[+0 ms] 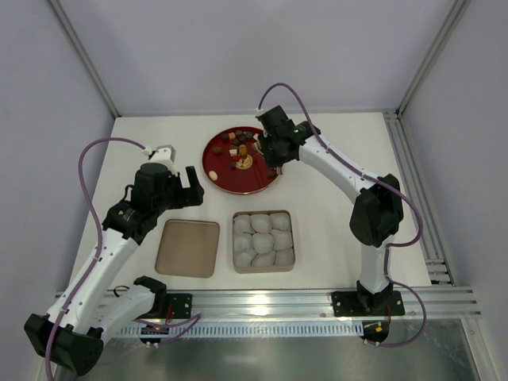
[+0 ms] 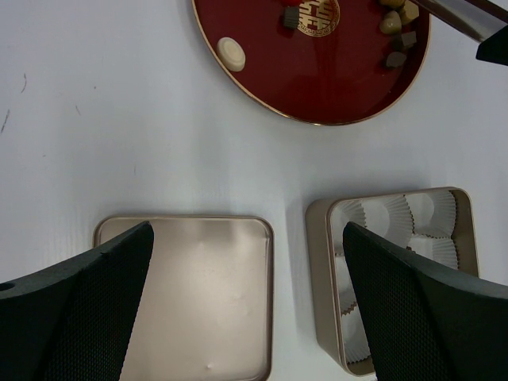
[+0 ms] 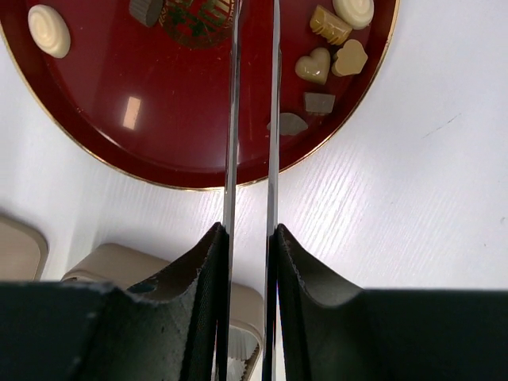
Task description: Pack the chocolate
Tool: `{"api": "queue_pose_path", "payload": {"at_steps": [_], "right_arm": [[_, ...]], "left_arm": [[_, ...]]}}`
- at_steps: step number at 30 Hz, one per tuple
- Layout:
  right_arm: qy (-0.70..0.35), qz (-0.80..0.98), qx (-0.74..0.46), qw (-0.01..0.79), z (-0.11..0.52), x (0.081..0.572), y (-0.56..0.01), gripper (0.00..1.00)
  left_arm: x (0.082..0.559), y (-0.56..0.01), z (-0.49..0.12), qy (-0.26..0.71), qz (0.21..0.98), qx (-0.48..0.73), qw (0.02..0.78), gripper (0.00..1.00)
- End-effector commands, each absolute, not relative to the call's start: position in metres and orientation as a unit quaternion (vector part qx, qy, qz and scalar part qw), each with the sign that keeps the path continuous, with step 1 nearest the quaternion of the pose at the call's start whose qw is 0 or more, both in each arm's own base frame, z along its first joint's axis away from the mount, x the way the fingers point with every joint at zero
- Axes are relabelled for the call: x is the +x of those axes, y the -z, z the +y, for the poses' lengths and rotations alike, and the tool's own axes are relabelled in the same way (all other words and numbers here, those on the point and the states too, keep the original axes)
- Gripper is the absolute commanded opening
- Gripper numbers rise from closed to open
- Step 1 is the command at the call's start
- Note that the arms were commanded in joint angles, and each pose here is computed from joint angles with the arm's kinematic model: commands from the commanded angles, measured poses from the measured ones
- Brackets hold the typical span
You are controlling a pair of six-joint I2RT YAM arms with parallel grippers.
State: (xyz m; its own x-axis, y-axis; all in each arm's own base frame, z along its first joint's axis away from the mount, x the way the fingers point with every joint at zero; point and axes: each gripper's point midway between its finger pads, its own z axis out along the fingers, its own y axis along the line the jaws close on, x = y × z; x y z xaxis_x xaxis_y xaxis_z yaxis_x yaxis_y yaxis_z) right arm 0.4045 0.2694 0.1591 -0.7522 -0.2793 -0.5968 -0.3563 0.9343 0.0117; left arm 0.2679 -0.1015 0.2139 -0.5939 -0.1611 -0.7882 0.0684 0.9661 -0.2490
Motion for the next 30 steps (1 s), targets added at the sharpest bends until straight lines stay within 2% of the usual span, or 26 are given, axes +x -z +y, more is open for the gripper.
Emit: {"api": "queue_pose_path", "payload": {"at_steps": [1, 9, 17, 30], "right_arm": [[-0.097, 0.919, -0.163, 0.344, 0.271, 0.393, -0.198, 0.23], [-0.137, 0.917, -0.168, 0.335, 0.264, 0.353, -0.213, 0.22], [-0.176, 0.912, -0.183, 0.322, 0.247, 0.289, -0.227, 0.21], [-0.223, 0.910, -0.220, 0.272, 0.250, 0.182, -0.203, 0.20]], "left_arm": [[0.271, -0.229, -0.101, 0.133, 0.874, -0.033, 0.467, 1.00], [0.271, -0.228, -0.100, 0.132, 0.874, -0.032, 0.466, 1.00], [0.272, -0.226, -0.100, 0.129, 0.876, -0.034, 0.463, 1.00], [0.272, -0.223, -0.099, 0.124, 0.879, -0.035, 0.459, 1.00]]}}
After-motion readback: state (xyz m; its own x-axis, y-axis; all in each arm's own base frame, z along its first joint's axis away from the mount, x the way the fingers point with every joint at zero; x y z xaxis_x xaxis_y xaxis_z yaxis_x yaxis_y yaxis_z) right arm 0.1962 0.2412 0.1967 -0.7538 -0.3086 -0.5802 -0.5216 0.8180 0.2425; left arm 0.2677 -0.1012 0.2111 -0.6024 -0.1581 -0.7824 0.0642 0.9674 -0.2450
